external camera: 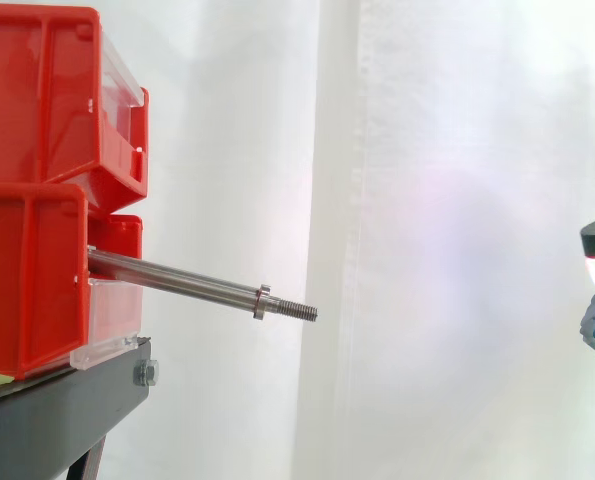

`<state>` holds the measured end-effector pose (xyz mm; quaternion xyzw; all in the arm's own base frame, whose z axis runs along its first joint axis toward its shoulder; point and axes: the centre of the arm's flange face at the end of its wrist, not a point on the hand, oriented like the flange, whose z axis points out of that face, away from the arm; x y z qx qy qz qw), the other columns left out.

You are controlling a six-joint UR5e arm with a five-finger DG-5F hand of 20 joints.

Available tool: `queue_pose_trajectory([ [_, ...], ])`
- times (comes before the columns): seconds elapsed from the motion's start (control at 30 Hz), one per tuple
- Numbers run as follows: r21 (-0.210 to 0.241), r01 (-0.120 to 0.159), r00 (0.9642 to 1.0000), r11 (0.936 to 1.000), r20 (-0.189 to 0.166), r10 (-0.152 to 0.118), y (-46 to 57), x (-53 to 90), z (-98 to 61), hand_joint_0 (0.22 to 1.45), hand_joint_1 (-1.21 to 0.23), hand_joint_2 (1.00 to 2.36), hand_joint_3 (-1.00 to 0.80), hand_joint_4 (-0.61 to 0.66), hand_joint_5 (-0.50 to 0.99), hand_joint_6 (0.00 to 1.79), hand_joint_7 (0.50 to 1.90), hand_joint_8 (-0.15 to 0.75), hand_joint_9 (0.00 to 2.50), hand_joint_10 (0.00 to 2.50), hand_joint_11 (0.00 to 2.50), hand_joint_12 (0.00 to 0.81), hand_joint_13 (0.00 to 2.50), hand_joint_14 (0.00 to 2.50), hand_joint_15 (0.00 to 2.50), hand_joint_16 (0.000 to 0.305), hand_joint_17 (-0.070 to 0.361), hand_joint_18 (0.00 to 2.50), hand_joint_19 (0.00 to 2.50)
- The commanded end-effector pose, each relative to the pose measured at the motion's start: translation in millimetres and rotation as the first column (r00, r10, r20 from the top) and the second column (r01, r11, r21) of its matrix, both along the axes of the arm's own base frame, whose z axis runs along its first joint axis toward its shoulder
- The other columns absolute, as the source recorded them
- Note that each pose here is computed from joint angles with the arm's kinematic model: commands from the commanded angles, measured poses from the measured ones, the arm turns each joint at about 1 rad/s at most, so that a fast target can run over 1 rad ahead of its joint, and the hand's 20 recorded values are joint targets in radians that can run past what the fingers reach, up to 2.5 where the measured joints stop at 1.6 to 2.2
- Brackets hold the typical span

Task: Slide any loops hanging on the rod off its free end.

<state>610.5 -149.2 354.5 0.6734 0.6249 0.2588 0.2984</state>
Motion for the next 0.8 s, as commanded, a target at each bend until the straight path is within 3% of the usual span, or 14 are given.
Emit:
queue_pose_trajectory([
  [0.0, 0.000, 0.000, 1.0000, 1.0000, 0.002, 0.000, -0.2, 0.2, 0.6, 0.61, -0.55, 1.00, -0.45, 0.07, -0.13, 0.87, 0.93, 0.268, 0.93, 0.01, 0.32, 0.330, 0.65, 0.01, 0.19, 0.044, 0.099, 0.68, 0.46],
  [0.27, 0.000, -0.001, 1.0000, 1.0000, 0.000, 0.001, 0.7, 0.2, 0.0, 0.62, -0.77, 1.01, -0.26, 0.07, -0.15, 0.90, 0.92, 0.269, 0.87, 0.01, 0.32, 0.343, 0.63, 0.01, 0.20, 0.046, 0.105, 0.68, 0.45],
  [0.77, 0.001, -0.002, 1.0000, 1.0000, -0.002, 0.002, 0.9, 0.0, 0.0, 0.62, -0.71, 1.01, -0.43, 0.10, -0.15, 0.89, 0.92, 0.262, 0.87, 0.01, 0.32, 0.337, 0.63, 0.01, 0.19, 0.045, 0.102, 0.67, 0.46],
])
